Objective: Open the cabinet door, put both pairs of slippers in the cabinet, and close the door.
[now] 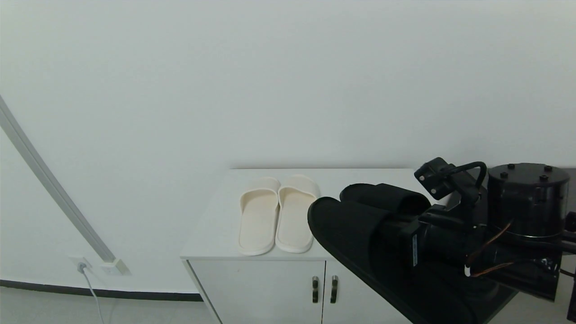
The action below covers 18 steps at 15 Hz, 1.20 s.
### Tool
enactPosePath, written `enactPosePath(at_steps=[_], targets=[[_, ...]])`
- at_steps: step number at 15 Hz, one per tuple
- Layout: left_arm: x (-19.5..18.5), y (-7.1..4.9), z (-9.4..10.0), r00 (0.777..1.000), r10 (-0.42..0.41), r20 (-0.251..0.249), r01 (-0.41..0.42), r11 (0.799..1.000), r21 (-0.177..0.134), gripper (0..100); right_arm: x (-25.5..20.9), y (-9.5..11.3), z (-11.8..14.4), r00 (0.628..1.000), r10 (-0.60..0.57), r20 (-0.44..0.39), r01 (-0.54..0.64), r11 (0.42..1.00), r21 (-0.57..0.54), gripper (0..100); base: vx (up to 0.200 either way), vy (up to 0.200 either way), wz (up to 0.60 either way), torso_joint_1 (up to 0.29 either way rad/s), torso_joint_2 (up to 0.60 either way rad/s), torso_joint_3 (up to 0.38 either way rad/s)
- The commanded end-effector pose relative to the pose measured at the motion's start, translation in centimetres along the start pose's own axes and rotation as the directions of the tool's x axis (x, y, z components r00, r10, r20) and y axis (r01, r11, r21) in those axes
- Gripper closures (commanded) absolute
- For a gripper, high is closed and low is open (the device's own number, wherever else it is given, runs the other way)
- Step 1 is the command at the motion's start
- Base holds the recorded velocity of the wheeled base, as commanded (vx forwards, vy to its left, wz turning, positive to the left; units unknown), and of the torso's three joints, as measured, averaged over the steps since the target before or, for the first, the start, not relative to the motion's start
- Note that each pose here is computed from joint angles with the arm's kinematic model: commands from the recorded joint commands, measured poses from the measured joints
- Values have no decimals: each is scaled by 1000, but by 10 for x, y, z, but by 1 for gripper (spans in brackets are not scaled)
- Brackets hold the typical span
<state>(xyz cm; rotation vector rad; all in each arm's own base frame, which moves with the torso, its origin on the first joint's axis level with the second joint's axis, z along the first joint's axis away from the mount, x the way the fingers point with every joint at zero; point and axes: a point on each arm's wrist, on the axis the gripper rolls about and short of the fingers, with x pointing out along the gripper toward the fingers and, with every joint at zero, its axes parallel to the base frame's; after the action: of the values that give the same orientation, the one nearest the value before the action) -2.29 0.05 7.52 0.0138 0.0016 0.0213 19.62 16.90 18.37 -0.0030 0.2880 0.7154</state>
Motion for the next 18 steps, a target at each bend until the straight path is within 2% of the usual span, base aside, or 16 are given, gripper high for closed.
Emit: enactPosePath(at_steps=[1,11,18], targets=[[0,0,0,1000,0,-2,0,1000,0,100,-2,2,-1,1000,8,-3,-8,1000,-6,100,-200,0,0,2,7,2],[0,0,0,1000,0,-2,0,1000,0,100,-4,3,-5,1000,11,-11,-11,1000,-6,100,-200,0,0,0,-1,1],[0,0,0,1000,0,-2,0,1000,0,100,-7,4,-10,999,21,-26,-21,1000,-14,100,0,0,0,0,0,0]])
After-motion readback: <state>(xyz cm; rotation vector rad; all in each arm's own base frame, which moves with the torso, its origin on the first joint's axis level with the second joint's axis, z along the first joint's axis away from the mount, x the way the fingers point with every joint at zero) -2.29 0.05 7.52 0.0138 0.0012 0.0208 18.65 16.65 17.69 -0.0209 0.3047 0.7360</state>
